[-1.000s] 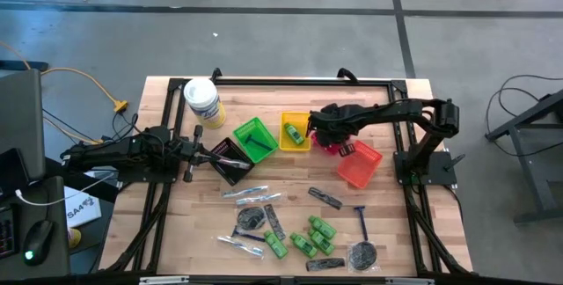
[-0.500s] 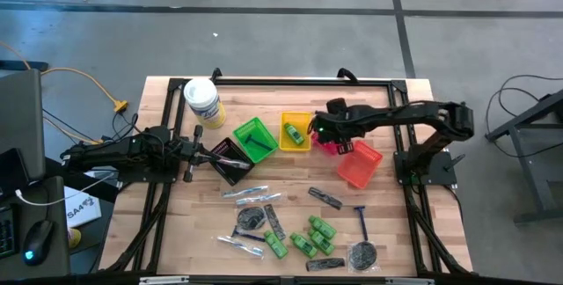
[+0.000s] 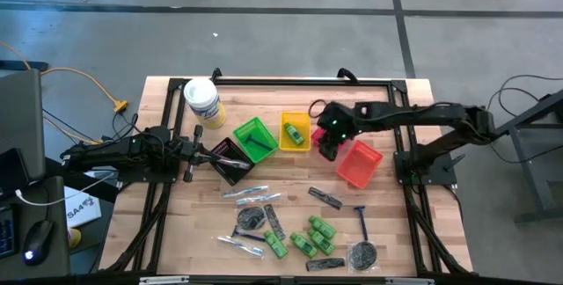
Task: Pick & Place Travel size toiletries
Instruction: Put the left black hair comb into the red bin
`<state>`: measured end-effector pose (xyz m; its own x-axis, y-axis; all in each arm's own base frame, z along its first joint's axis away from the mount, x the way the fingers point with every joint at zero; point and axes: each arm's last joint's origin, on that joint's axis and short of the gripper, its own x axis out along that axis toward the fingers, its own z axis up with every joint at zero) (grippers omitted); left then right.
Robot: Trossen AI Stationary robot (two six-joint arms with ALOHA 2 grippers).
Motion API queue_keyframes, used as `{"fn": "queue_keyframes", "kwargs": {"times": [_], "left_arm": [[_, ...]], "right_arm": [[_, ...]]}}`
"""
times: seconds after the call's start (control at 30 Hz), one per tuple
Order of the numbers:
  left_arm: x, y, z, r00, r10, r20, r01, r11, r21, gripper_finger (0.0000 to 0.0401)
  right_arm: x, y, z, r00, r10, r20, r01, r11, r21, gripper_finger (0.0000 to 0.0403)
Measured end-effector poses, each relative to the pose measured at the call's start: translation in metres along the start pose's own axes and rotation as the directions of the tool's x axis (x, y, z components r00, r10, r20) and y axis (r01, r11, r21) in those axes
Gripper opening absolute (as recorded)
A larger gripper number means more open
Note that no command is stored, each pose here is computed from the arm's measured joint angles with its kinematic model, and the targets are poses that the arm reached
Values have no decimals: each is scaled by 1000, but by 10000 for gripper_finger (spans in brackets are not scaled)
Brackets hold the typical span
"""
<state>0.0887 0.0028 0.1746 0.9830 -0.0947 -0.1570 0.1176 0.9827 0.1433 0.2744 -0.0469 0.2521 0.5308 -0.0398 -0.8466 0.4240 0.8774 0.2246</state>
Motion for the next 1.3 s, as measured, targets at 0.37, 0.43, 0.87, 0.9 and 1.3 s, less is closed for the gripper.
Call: {"fn": "queue_keyframes", "kwargs": {"times": [0.37,0.43,0.87,0.9,1.3], "left_arm": [[0,0,0,1000,1,-1,-1,1000,-1,0],[0,0,0,1000,1,-1,-1,1000,-3,0],[0,0,0,1000,2,-2,-2,1000,-5,0],[0,0,0,1000,2,-2,-2,1000,-5,0],[0,0,0,1000,2,-2,-2,1000,-5,0]], "right_arm": [[44,-4,-6,970,-192,-149,204,976,74,190],[48,-7,-7,964,-213,-161,229,970,83,190],[89,-12,-18,917,-267,-297,273,962,-24,186],[89,-13,-19,915,-269,-302,271,962,-34,183],[88,-9,-22,910,-243,-337,201,967,-154,48]]}}
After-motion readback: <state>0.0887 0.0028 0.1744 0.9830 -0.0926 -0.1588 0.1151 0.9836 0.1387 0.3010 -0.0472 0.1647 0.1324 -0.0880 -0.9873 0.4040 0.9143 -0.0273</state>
